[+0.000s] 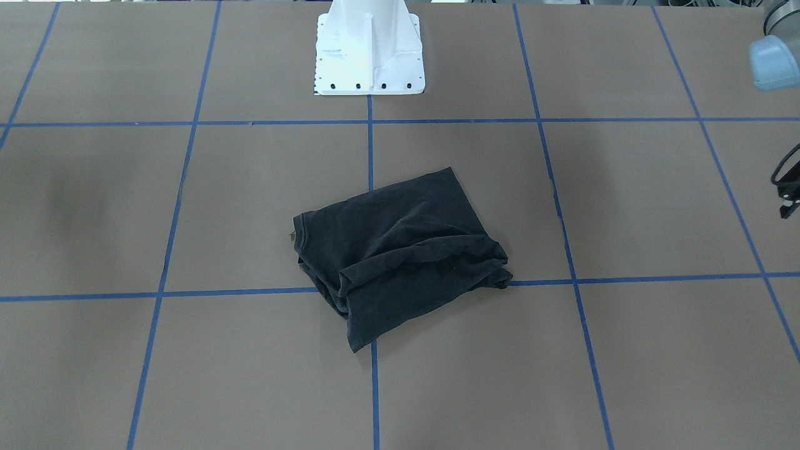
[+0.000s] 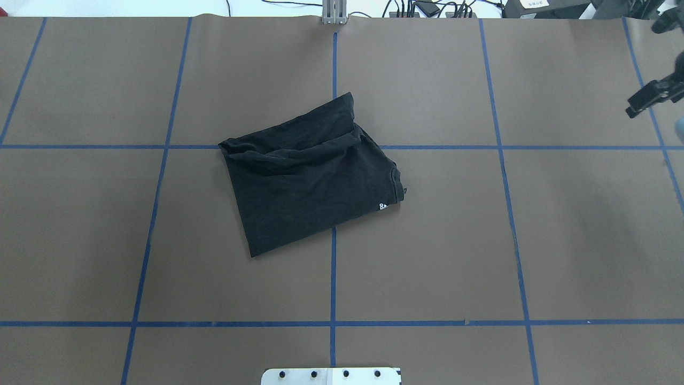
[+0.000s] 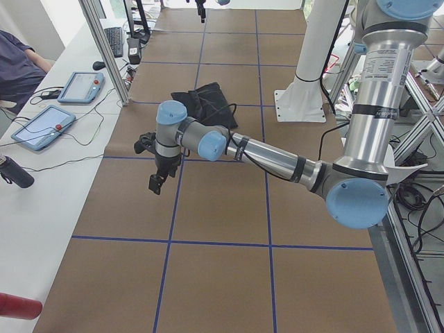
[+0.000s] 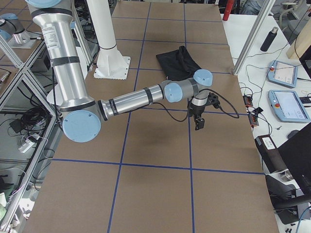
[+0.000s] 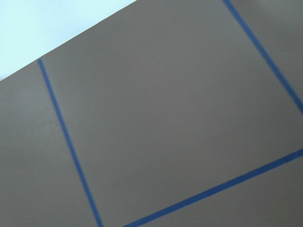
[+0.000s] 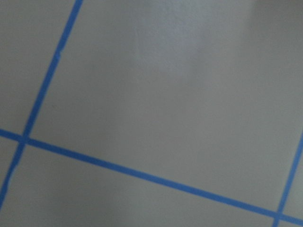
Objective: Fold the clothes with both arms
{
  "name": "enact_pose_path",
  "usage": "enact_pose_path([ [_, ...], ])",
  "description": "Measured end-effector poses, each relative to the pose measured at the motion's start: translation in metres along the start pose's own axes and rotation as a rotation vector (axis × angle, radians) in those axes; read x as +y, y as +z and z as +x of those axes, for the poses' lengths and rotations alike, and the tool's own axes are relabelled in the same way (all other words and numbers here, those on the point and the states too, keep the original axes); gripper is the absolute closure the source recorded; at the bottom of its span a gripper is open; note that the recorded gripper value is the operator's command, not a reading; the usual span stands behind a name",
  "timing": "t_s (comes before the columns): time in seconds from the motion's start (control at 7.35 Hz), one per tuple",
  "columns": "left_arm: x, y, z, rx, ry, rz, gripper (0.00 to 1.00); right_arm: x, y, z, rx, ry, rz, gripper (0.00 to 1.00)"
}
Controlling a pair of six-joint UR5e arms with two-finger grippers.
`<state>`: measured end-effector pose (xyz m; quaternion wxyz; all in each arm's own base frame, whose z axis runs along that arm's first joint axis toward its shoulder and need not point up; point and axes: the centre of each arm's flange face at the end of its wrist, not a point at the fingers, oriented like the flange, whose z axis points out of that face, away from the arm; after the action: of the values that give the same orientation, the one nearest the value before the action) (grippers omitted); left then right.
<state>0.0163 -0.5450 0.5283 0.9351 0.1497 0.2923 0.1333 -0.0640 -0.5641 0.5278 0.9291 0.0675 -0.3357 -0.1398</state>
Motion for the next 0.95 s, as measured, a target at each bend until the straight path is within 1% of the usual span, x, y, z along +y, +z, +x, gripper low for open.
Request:
enact_pose_path([
  [0.14, 0.040, 0.009, -0.029, 0.008, -0.069, -0.050, 0.00, 0.046, 0.002, 0.048, -0.023, 0.022, -0.015, 0.00],
  [0.27, 0.073, 0.015, -0.052, 0.011, -0.126, -0.097, 0.00, 0.090, 0.005, 0.086, -0.032, 0.051, -0.027, 0.00],
  [0.41, 0.101, 0.018, -0.073, 0.021, -0.179, -0.152, 0.00, 0.129, 0.009, 0.115, -0.037, 0.081, -0.039, 0.00],
  [0.54, 0.121, 0.021, -0.087, 0.048, -0.231, -0.216, 0.00, 0.158, 0.012, 0.132, -0.041, 0.103, -0.047, 0.00],
  [0.68, 0.131, 0.020, -0.092, 0.073, -0.259, -0.255, 0.00, 0.171, 0.012, 0.141, -0.043, 0.113, -0.048, 0.00],
  [0.82, 0.135, 0.018, -0.094, 0.088, -0.252, -0.266, 0.00, 0.174, 0.008, 0.143, -0.045, 0.119, -0.049, 0.00],
  [0.95, 0.134, 0.017, -0.093, 0.116, -0.229, -0.256, 0.00, 0.170, 0.001, 0.141, -0.046, 0.128, -0.053, 0.00],
])
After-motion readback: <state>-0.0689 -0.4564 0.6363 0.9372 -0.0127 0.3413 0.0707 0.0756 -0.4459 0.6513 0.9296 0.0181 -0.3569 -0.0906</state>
